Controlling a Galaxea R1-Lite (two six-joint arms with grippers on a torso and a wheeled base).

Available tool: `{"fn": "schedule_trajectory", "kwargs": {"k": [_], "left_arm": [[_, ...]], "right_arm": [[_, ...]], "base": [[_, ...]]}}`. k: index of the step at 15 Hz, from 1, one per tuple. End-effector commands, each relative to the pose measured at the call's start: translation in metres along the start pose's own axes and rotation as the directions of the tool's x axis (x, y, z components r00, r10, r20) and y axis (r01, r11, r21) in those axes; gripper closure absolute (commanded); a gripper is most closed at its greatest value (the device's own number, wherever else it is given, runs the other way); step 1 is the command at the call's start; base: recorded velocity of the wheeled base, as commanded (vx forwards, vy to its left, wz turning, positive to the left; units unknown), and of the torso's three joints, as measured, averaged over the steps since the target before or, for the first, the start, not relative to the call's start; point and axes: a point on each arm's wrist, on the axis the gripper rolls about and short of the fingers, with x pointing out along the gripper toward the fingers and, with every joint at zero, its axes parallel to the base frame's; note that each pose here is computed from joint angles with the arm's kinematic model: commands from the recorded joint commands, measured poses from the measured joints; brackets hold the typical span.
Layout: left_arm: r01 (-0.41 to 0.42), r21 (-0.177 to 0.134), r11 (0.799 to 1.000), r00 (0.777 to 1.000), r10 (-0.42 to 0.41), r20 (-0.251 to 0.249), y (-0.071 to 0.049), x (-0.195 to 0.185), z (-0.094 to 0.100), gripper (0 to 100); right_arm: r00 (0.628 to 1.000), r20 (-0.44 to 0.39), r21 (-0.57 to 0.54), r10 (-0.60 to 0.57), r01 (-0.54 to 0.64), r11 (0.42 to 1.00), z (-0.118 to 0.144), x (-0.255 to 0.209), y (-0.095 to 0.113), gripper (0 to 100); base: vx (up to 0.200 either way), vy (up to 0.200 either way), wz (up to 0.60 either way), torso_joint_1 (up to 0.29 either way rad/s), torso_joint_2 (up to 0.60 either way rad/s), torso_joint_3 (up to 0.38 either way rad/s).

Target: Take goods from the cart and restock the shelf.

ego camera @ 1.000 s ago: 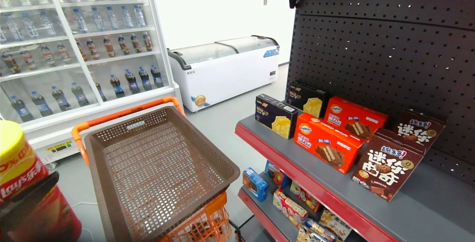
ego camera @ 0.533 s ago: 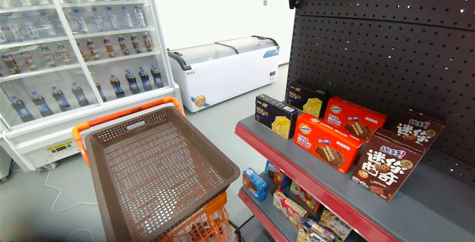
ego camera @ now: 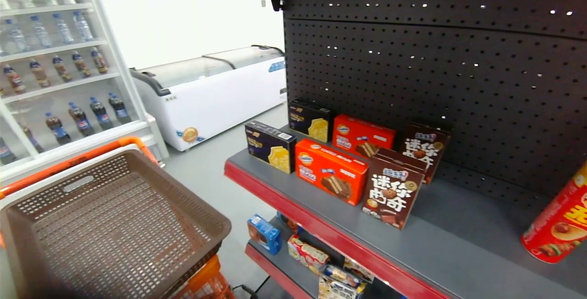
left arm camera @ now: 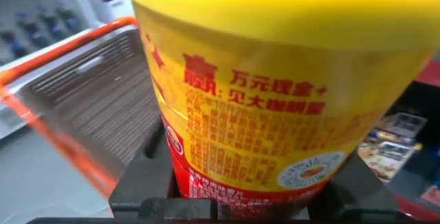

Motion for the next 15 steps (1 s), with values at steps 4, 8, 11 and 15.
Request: {"fn": "schedule_trajectory", "kwargs": {"k": [4,8,11,15], "left_arm": [[-0.002,-0.021,1.0,1.0,0.001,-0.009,-0.0001,0.0004,-0.0024,100],[0.003,-0.021,1.0,1.0,-0.003,-0.013,-0.0002,0.0007,-0.0034,100],[0.003,-0.021,1.0,1.0,-0.003,-0.01,-0.0002,0.0005,-0.0028,100],[0.005,-0.021,1.0,1.0,-0.005,-0.007,-0.0002,0.0002,-0.0024,100]], "right_arm": [[1.0,0.0,0.0,0.001,-0.001,1.0,0.0,0.0,0.0,0],[1.0,0.0,0.0,0.001,-0.001,1.0,0.0,0.0,0.0,0],[1.0,0.0,0.0,0.001,-0.001,1.0,0.0,0.0,0.0,0],[1.0,0.0,0.0,0.001,-0.001,1.0,0.0,0.0,0.0,0]], "base": [[0.0,0.0,-0.6,-0.001,0.0,0.002],[0.0,0.0,-0.6,0.002,0.0,0.002],[0.0,0.0,-0.6,0.005,0.0,0.004],[0.0,0.0,-0.3,0.001,0.0,0.001]]}}
